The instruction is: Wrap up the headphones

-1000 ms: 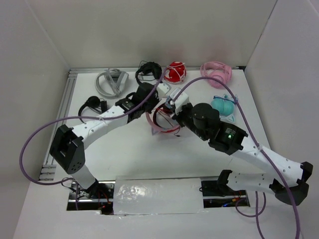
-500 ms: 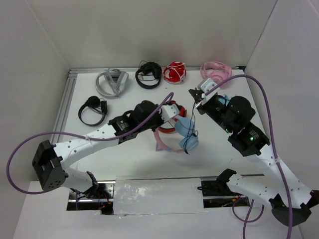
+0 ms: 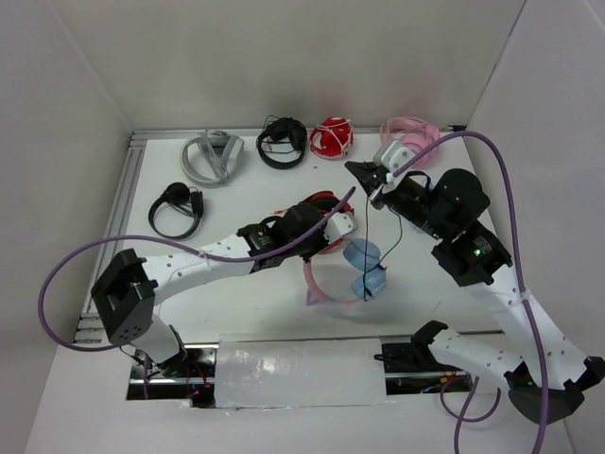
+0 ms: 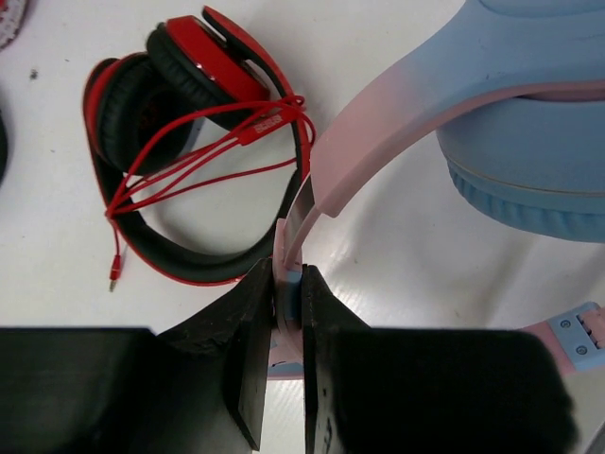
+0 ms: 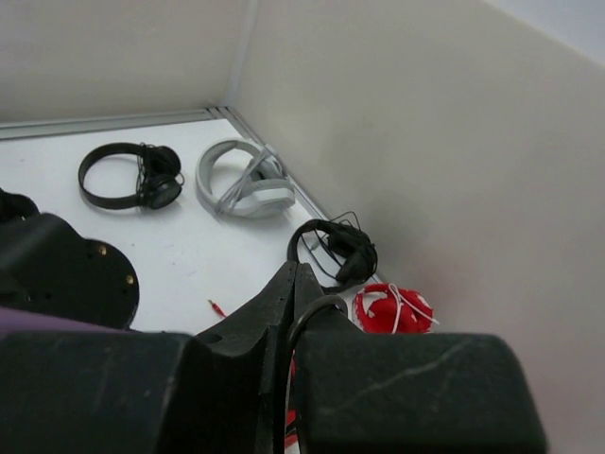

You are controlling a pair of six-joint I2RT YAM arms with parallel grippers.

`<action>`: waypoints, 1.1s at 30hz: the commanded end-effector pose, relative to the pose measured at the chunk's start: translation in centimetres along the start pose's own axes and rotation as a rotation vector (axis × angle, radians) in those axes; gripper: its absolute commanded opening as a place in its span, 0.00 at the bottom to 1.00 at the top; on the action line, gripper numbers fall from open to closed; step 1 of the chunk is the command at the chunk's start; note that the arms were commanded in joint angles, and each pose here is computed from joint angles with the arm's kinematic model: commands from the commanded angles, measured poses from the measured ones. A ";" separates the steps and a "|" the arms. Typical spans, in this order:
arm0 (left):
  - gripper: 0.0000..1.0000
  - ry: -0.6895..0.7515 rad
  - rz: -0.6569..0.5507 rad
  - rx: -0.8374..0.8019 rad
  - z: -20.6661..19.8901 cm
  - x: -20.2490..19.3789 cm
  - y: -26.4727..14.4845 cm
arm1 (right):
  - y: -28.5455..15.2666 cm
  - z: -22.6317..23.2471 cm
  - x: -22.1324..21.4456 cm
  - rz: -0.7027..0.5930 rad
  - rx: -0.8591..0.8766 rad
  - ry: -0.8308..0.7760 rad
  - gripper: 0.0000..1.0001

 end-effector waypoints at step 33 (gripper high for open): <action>0.00 -0.767 -0.152 0.942 26.1 6.3 -14.5 | -8.4 6.4 -5.2 0.152 -0.023 0.478 0.10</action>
Point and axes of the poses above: each gripper's point midway between its finger pads, its own y axis out along the fingers, its own z axis along the line the jaws close on, x = y × z, the point moved 3 cm from there along -y, back along the fingers, and after that the axes turned 3 degrees about y, right-handed, at the moved point
